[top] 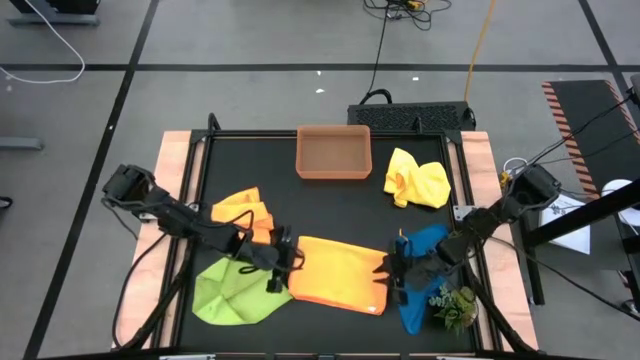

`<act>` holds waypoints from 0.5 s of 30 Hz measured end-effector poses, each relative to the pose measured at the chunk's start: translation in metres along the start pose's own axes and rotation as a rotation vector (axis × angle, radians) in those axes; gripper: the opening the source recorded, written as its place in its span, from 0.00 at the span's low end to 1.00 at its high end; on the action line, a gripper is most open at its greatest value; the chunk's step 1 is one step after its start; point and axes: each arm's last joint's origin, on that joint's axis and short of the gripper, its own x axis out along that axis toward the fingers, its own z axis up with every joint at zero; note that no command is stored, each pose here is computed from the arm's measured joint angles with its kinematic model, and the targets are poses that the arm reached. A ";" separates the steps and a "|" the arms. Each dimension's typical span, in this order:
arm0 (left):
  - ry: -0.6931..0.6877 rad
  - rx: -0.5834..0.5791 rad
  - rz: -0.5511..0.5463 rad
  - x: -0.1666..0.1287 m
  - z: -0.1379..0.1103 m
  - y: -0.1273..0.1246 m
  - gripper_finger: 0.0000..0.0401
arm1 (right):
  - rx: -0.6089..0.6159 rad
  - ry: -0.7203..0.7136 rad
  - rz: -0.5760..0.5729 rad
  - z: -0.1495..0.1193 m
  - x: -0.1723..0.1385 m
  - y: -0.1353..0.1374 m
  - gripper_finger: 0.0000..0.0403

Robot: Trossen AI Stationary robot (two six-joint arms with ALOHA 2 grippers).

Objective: Fold microfiber towels
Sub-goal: Fold the right orange microfiber towel

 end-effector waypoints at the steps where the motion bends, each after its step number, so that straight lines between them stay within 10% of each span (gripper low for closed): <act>1: 0.008 0.000 0.013 0.004 -0.001 0.004 0.33 | 0.005 0.008 -0.018 -0.002 0.001 -0.005 0.29; 15: -0.154 0.016 0.000 0.018 0.018 0.073 0.33 | 0.006 0.108 -0.114 -0.003 0.013 -0.074 0.29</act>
